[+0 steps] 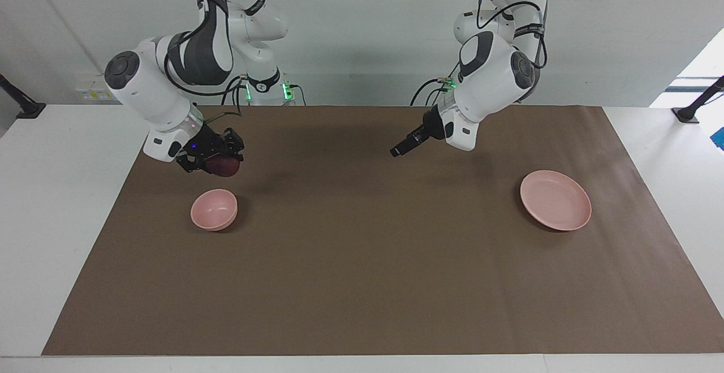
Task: Move apple from plate to bowl
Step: 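Move the apple toward the bowl while the left gripper withdraws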
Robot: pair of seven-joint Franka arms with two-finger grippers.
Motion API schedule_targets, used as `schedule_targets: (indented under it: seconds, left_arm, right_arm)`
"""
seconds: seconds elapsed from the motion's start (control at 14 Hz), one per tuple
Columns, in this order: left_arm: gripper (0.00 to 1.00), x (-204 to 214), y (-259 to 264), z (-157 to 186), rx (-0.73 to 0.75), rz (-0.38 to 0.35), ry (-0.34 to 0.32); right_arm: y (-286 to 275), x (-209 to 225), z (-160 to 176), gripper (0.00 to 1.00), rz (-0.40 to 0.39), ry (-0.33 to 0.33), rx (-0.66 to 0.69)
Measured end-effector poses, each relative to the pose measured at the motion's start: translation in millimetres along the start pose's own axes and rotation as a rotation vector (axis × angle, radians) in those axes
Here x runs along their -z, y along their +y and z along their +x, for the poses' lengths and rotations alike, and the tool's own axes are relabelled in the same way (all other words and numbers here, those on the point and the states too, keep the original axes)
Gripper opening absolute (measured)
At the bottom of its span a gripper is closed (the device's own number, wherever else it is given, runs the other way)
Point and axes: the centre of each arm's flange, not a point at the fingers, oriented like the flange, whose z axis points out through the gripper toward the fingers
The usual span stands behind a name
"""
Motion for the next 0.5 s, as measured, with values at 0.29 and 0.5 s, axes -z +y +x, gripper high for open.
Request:
schedule_targets:
  seconds: [0.29, 0.5]
  left_arm:
    - [1.00, 28, -24, 31, -0.107, 0.087, 0.016]
    - [1.00, 59, -47, 58, -0.235, 0.142, 0.028]
  right_arm:
    - [-4, -18, 29, 0.87, -0.225, 0.011, 0.150]
    - [4, -45, 38, 0.87, -0.296, -0.031, 0.208]
